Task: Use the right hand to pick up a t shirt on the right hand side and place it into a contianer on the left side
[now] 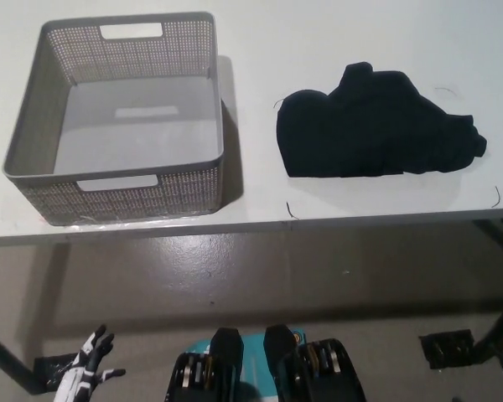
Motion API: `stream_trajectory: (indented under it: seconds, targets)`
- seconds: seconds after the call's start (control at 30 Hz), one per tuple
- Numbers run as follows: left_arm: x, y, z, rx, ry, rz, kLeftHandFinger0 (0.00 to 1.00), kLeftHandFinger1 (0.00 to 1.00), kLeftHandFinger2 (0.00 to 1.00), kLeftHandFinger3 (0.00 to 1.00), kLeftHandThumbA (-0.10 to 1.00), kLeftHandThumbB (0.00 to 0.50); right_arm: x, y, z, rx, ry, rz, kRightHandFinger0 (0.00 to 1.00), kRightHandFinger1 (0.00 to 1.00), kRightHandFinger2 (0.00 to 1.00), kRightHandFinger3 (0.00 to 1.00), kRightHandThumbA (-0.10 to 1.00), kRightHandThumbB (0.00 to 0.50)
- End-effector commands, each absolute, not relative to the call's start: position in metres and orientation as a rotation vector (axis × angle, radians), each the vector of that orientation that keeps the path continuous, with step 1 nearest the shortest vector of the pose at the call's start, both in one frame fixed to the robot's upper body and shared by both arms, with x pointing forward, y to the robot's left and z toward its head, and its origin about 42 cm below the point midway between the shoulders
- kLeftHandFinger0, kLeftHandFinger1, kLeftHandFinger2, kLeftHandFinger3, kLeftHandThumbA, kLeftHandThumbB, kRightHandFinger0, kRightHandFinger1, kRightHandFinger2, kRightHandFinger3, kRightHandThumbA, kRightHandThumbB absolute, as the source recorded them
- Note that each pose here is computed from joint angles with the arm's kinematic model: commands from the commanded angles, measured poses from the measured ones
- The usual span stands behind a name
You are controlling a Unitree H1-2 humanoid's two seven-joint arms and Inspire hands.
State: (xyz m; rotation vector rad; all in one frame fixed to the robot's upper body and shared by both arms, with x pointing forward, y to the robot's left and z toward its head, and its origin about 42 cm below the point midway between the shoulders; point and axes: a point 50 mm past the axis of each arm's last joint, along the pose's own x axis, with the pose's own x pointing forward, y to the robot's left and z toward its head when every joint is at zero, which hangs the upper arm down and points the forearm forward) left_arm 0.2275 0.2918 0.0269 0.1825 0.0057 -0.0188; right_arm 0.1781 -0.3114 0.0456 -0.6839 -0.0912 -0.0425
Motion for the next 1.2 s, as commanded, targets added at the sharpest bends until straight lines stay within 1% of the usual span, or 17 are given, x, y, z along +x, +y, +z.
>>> stream_trajectory:
  seconds: [0.0,0.13,0.3,0.33,0.4,0.43,0.5,0.53,0.6,0.63,0.73,0.8,0.9,0.97,1.03,1.1,1.17]
  targets:
    - [0.232,0.296,0.035,0.180,-0.080,-0.039,0.74,0.98,1.00,1.00,0.97,0.424,0.193,-0.315,0.090,-0.790,-0.282,-0.141,1.00,1.00,1.00,1.00,0.69,0.442]
    - [0.233,0.295,0.034,0.176,-0.085,-0.040,0.74,0.97,1.00,1.00,0.96,0.413,0.226,-0.317,0.131,-0.793,-0.338,-0.214,1.00,1.00,1.00,1.00,0.71,0.487]
    - [0.233,0.296,0.035,0.171,-0.091,-0.030,0.71,0.95,0.98,1.00,0.94,0.417,0.262,-0.316,0.159,-0.802,-0.389,-0.244,1.00,1.00,1.00,1.00,0.71,0.490]
    - [0.232,0.297,0.036,0.172,-0.090,-0.032,0.71,0.95,0.98,1.00,0.94,0.402,0.272,-0.314,0.165,-0.785,-0.414,-0.250,1.00,1.00,1.00,1.00,0.68,0.496]
    - [0.233,0.297,0.037,0.175,-0.096,-0.038,0.72,0.95,0.98,1.00,0.95,0.401,0.287,-0.312,0.174,-0.743,-0.470,-0.281,1.00,1.00,1.00,1.00,0.56,0.497]
    - [0.234,0.297,0.038,0.175,-0.099,-0.042,0.72,0.95,0.98,1.00,0.95,0.399,0.295,-0.311,0.179,-0.704,-0.489,-0.303,1.00,1.00,1.00,1.00,0.54,0.500]
    - [0.234,0.296,0.038,0.170,-0.100,-0.045,0.73,0.95,0.97,1.00,0.94,0.403,0.303,-0.310,0.183,-0.696,-0.493,-0.320,1.00,1.00,1.00,1.00,0.53,0.500]
    - [0.235,0.295,0.038,0.165,-0.102,-0.047,0.74,0.96,0.98,1.00,0.93,0.406,0.317,-0.304,0.190,-0.715,-0.489,-0.329,1.00,1.00,1.00,1.00,0.62,0.500]
    - [0.236,0.294,0.038,0.166,-0.103,-0.045,0.74,0.96,0.98,1.00,0.94,0.406,0.324,-0.302,0.193,-0.721,-0.492,-0.329,1.00,1.00,1.00,1.00,0.62,0.500]
    - [0.237,0.292,0.038,0.161,-0.104,-0.046,0.74,0.97,1.00,1.00,0.95,0.402,0.335,-0.297,0.197,-0.735,-0.505,-0.326,1.00,1.00,1.00,1.00,0.55,0.500]
    - [0.240,0.287,0.039,0.153,-0.110,-0.048,0.74,0.97,1.00,1.00,0.95,0.390,0.356,-0.287,0.204,-0.757,-0.509,-0.290,1.00,1.00,1.00,1.00,0.48,0.500]
    - [0.239,0.286,0.038,0.156,-0.108,-0.049,0.73,0.96,1.00,1.00,0.95,0.396,0.361,-0.284,0.201,-0.769,-0.487,-0.268,1.00,1.00,1.00,1.00,0.49,0.483]
    - [0.239,0.288,0.037,0.160,-0.102,-0.048,0.73,0.95,0.99,1.00,0.96,0.403,0.376,-0.276,0.191,-0.797,-0.431,-0.216,1.00,1.00,1.00,1.00,0.44,0.500]
    - [0.240,0.287,0.037,0.161,-0.102,-0.046,0.72,0.94,0.99,1.00,0.95,0.407,0.382,-0.274,0.189,-0.800,-0.419,-0.204,1.00,1.00,1.00,1.00,0.48,0.500]
    - [0.242,0.286,0.037,0.162,-0.105,-0.054,0.73,0.95,0.99,1.00,0.96,0.403,0.387,-0.274,0.190,-0.808,-0.411,-0.204,1.00,1.00,1.00,1.00,0.47,0.500]
    - [0.244,0.285,0.038,0.157,-0.107,-0.056,0.74,0.95,0.98,1.00,0.95,0.419,0.399,-0.274,0.193,-0.825,-0.386,-0.190,1.00,1.00,1.00,1.00,0.48,0.499]
    - [0.247,0.283,0.038,0.156,-0.112,-0.054,0.74,0.95,0.98,1.00,0.95,0.421,0.409,-0.274,0.199,-0.826,-0.373,-0.191,1.00,1.00,1.00,1.00,0.49,0.481]
